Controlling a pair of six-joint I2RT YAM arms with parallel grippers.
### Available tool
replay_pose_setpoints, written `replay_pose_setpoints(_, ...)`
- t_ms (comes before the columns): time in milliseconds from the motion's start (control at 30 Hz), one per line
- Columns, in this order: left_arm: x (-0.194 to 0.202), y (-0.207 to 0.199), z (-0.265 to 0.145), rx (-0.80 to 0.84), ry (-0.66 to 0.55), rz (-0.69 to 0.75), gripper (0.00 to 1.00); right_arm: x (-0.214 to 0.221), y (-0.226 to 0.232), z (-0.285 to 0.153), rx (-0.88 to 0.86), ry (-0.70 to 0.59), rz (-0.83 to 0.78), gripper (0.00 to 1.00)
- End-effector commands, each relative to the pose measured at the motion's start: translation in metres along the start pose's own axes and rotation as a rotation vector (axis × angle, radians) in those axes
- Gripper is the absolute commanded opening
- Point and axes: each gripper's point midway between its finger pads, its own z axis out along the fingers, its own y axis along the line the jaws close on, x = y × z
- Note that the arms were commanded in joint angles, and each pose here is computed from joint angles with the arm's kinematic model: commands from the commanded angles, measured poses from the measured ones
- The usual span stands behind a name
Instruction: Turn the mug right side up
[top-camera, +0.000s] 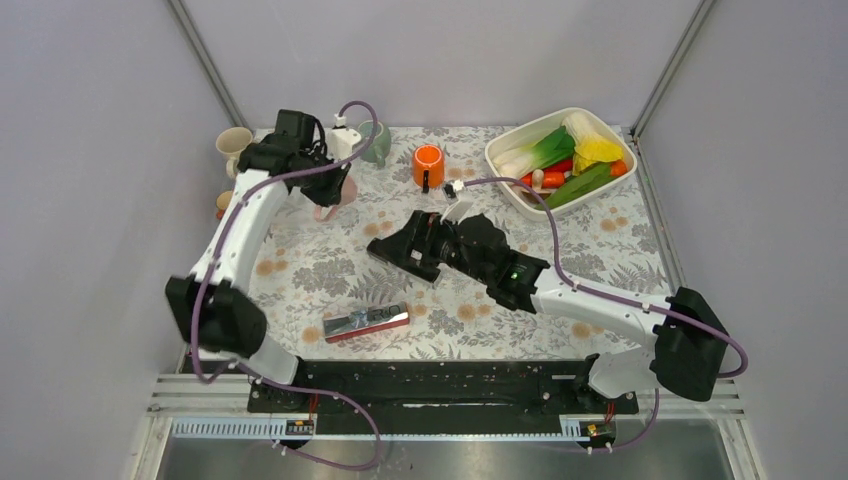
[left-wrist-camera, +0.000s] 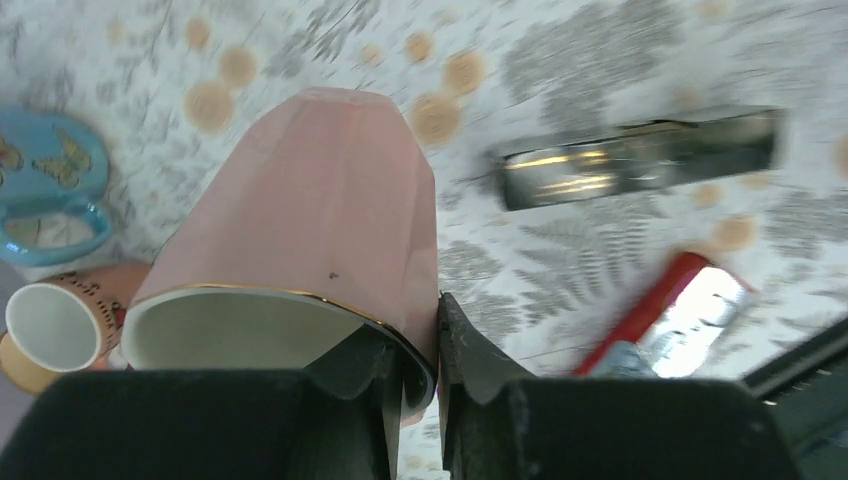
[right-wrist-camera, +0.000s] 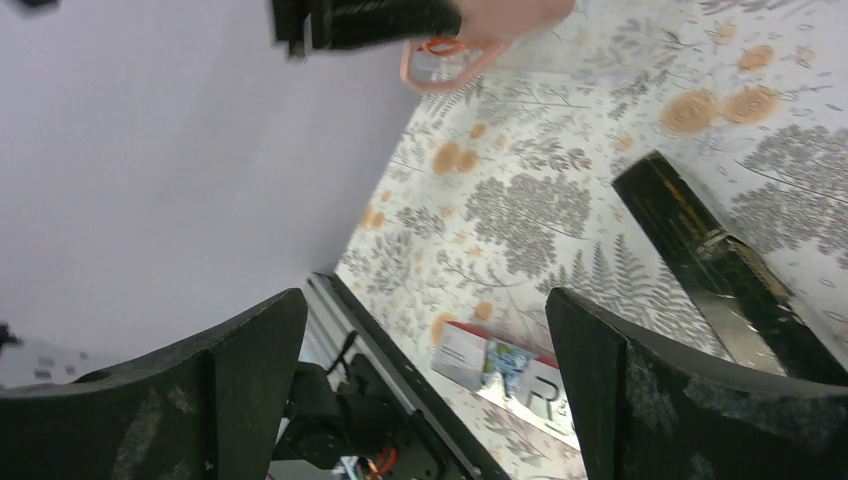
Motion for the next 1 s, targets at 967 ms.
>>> replay_pose_setpoints(967, 0.098, 0.206, 0.097, -0.219, 0.513, -0.102, 0.23, -0.011, -0.050, -0.034, 0.208, -0.021, -0.333, 0.99)
